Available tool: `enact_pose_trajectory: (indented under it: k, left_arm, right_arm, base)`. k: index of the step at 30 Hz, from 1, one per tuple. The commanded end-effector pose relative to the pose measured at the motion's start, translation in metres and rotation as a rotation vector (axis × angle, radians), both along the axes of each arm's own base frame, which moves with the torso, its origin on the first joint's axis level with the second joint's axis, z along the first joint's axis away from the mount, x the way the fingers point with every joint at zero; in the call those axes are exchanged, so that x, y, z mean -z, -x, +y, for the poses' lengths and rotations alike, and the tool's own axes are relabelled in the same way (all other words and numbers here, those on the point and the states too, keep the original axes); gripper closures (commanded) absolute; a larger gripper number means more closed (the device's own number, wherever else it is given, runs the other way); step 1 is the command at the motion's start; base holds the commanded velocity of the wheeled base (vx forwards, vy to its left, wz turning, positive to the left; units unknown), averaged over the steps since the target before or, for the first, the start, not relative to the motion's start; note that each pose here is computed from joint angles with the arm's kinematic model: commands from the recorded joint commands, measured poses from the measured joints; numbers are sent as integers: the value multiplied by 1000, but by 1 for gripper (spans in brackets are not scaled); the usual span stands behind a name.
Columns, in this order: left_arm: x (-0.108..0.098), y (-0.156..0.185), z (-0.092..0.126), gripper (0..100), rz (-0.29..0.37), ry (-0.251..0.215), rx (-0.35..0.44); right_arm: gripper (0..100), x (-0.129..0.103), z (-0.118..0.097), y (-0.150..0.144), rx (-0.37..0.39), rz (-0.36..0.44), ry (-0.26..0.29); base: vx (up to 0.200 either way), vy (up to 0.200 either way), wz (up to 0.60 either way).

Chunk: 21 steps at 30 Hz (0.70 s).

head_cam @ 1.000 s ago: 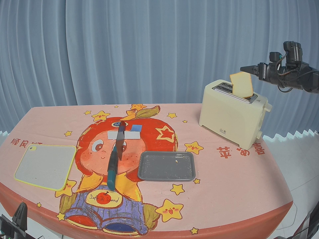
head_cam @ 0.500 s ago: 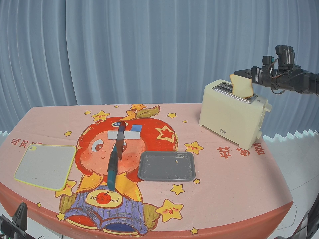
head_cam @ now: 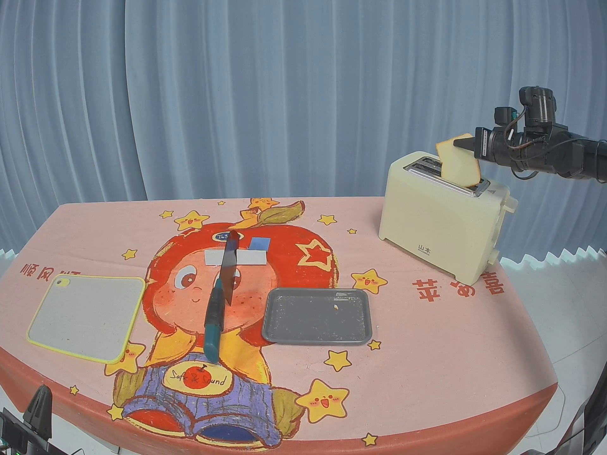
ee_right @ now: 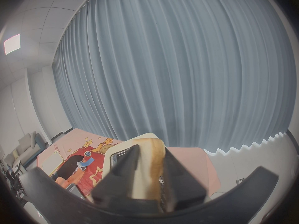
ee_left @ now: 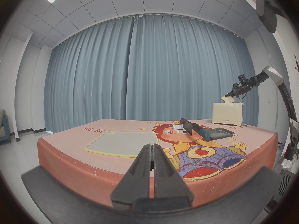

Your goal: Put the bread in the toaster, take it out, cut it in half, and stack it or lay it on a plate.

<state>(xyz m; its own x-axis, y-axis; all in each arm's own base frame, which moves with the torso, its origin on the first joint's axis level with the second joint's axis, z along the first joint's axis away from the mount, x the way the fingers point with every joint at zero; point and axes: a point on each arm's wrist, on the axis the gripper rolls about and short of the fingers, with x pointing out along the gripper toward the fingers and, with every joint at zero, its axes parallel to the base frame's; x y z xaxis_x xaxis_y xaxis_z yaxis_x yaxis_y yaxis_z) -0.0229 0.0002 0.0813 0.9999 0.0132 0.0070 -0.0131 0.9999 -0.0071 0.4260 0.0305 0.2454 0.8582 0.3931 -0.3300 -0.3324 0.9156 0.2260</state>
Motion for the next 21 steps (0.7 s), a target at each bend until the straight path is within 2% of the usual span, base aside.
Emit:
enact_pose_trajectory:
  k: [1,7,12,16,17,18,19,20,21]
  left_arm:
    - [5,0,0,100,1,1,-1]
    - [5,0,0,100,1,1,-1]
    - [5,0,0,100,1,1,-1]
    - [5,0,0,100,1,1,-1]
    - [5,0,0,100,1,1,-1]
    - [5,0,0,100,1,1,-1]
    - [5,0,0,100,1,1,-1]
    - [5,0,0,100,1,1,-1]
    - [5,0,0,100,1,1,-1]
  right_arm:
    - [100,-3,0,3,0,-3,-1]
    - [100,-21,-2,18,2,-36,-10]
    - [100,-49,-3,48,2,-97,-17]
    - [100,-75,0,99,-16,-144,-31]
    - [100,-75,0,99,-16,-144,-31]
    - [100,-81,2,127,-25,-149,-42]
    - [100,-81,2,127,-25,-149,-42]
    - [100,-82,0,152,-17,-144,-66]
    - [100,-82,0,156,-16,-143,-69]
  base:
    - [0,0,0]
    - [0,0,0]
    - [0,0,0]
    - [0,0,0]
    - [0,0,0]
    - [0,0,0]
    - [0,0,0]
    - [0,0,0]
    - [0,0,0]
